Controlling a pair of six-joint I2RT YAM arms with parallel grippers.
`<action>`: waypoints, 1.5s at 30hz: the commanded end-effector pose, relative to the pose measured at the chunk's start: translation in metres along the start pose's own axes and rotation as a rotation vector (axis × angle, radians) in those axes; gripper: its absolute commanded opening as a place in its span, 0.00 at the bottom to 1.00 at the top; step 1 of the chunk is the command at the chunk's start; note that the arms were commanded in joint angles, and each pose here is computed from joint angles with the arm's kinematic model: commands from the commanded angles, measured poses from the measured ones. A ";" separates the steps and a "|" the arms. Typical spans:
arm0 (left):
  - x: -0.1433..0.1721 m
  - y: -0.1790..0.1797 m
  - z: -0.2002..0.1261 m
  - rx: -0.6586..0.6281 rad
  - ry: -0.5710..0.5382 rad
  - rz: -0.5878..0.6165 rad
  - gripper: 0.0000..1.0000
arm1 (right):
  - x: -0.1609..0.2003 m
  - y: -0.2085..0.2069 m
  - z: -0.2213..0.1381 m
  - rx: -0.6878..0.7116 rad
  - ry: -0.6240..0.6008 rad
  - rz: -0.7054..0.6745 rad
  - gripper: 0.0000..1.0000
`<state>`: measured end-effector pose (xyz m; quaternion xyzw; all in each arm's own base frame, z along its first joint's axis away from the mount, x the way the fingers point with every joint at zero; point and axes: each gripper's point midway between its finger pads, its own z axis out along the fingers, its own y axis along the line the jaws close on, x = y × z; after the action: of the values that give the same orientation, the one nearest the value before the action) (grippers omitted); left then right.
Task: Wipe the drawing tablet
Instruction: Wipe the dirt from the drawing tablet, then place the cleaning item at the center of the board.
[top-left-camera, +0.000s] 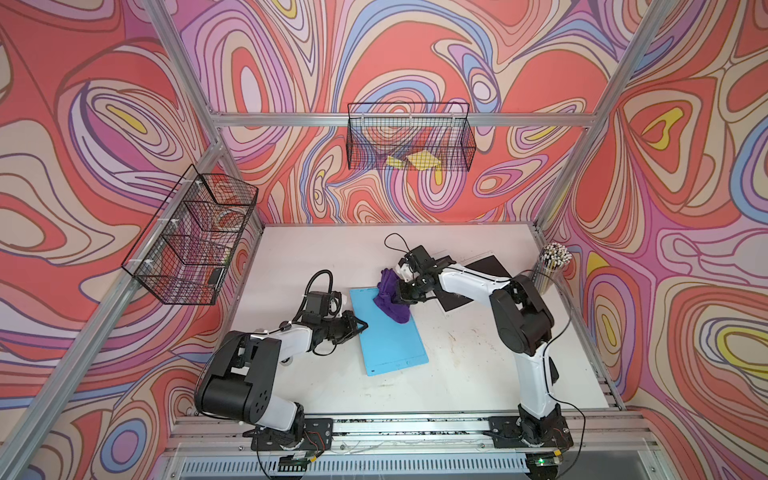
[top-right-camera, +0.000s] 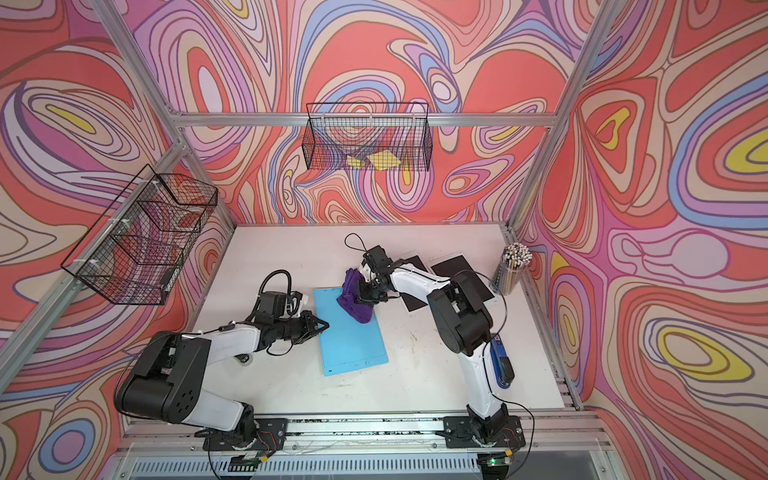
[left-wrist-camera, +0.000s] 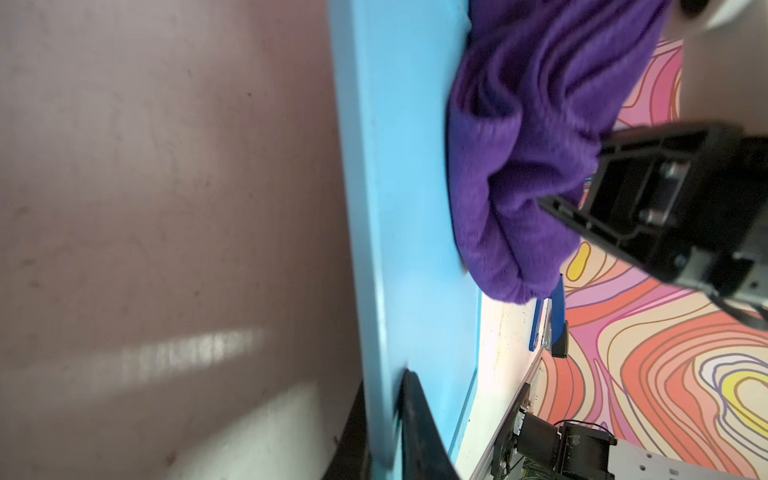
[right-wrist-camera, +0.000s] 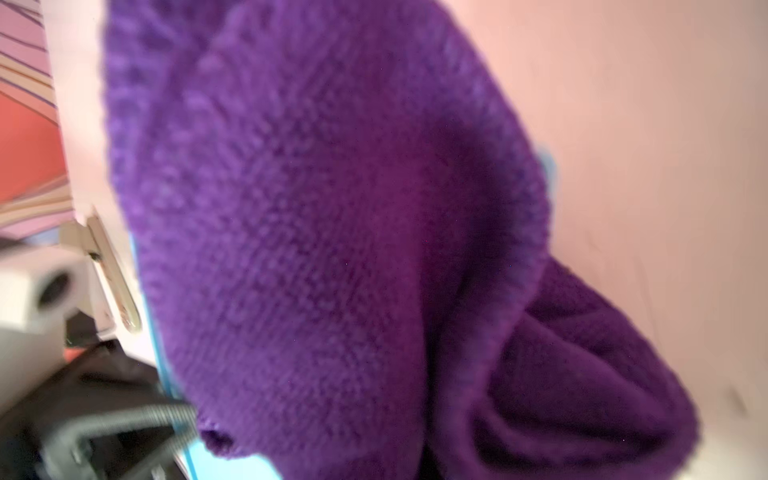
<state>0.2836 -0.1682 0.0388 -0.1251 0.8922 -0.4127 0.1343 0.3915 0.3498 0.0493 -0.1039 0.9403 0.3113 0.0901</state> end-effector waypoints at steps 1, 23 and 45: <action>0.026 0.053 0.001 -0.214 0.051 -0.076 0.00 | 0.017 0.021 0.031 -0.063 0.092 -0.009 0.00; 0.020 0.033 -0.023 -0.219 -0.005 -0.039 0.00 | 0.013 -0.086 -0.027 0.137 -0.059 0.138 0.00; -0.064 -0.080 -0.137 -0.428 -0.260 0.281 0.00 | 0.177 -0.077 -0.175 0.340 -0.101 0.124 0.00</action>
<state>0.3233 -0.1180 0.1978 -0.0964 0.9220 -0.2403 0.2879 0.2491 0.1775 0.1278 -0.0216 0.9605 0.2189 0.1707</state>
